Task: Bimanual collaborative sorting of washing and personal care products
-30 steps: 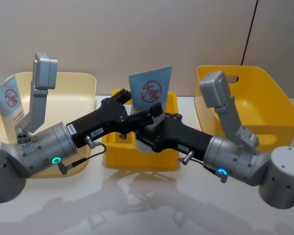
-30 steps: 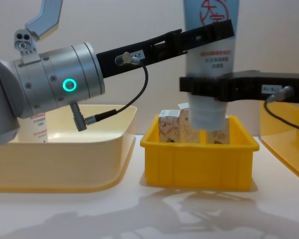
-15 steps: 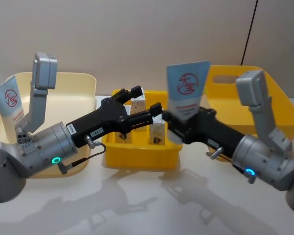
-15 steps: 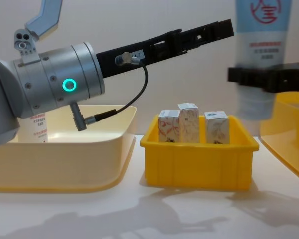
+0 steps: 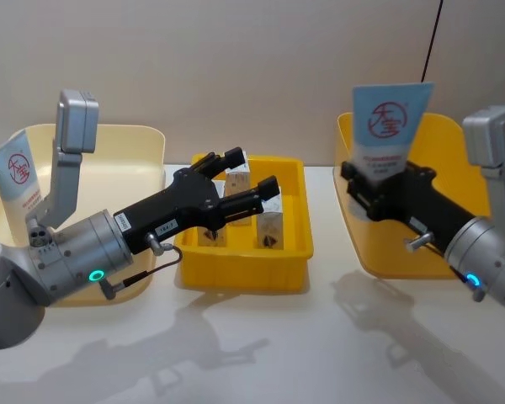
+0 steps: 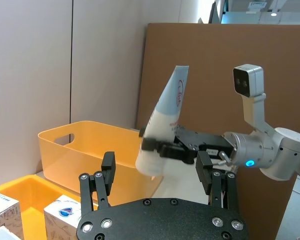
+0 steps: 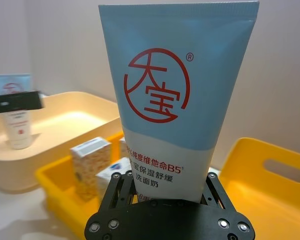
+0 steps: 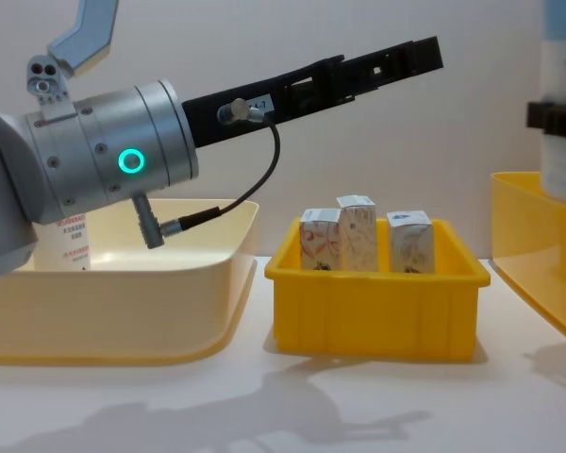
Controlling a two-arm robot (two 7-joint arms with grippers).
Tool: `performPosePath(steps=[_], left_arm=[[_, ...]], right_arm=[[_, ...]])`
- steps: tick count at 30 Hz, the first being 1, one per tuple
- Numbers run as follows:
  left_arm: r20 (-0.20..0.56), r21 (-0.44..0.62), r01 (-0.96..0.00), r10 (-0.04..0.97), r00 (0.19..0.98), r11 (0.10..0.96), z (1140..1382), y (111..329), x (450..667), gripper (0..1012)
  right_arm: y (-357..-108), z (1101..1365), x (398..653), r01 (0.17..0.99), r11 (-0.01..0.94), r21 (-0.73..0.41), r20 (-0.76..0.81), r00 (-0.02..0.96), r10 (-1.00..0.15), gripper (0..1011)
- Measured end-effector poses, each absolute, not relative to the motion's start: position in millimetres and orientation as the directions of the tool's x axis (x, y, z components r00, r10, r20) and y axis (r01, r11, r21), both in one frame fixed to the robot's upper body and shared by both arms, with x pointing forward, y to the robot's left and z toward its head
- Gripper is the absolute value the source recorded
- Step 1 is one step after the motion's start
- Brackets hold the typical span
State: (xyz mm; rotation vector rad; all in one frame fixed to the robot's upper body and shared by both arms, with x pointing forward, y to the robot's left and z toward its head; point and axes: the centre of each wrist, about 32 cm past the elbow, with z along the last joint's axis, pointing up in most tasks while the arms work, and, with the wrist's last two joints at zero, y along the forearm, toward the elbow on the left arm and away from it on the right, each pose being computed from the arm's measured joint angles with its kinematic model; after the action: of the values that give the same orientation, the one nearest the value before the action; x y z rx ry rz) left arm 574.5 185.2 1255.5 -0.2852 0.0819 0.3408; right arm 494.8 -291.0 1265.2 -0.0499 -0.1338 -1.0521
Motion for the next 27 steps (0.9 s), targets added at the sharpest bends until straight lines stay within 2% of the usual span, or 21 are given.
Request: performPosePath(steps=[14,27], left_arm=[[-0.127,-0.262,-0.341,0.318,0.940,0.903,1256,185,574,1003],[-0.127,-0.262,-0.341,0.318,0.940,0.903,1256,185,574,1003]], right_arm=[[-312,1271,513,0.954,0.286,0.089,0.197,0.265,-0.944,463],[-320,1266,532,0.985,0.150,0.081,0.201,0.131,-0.971,463]])
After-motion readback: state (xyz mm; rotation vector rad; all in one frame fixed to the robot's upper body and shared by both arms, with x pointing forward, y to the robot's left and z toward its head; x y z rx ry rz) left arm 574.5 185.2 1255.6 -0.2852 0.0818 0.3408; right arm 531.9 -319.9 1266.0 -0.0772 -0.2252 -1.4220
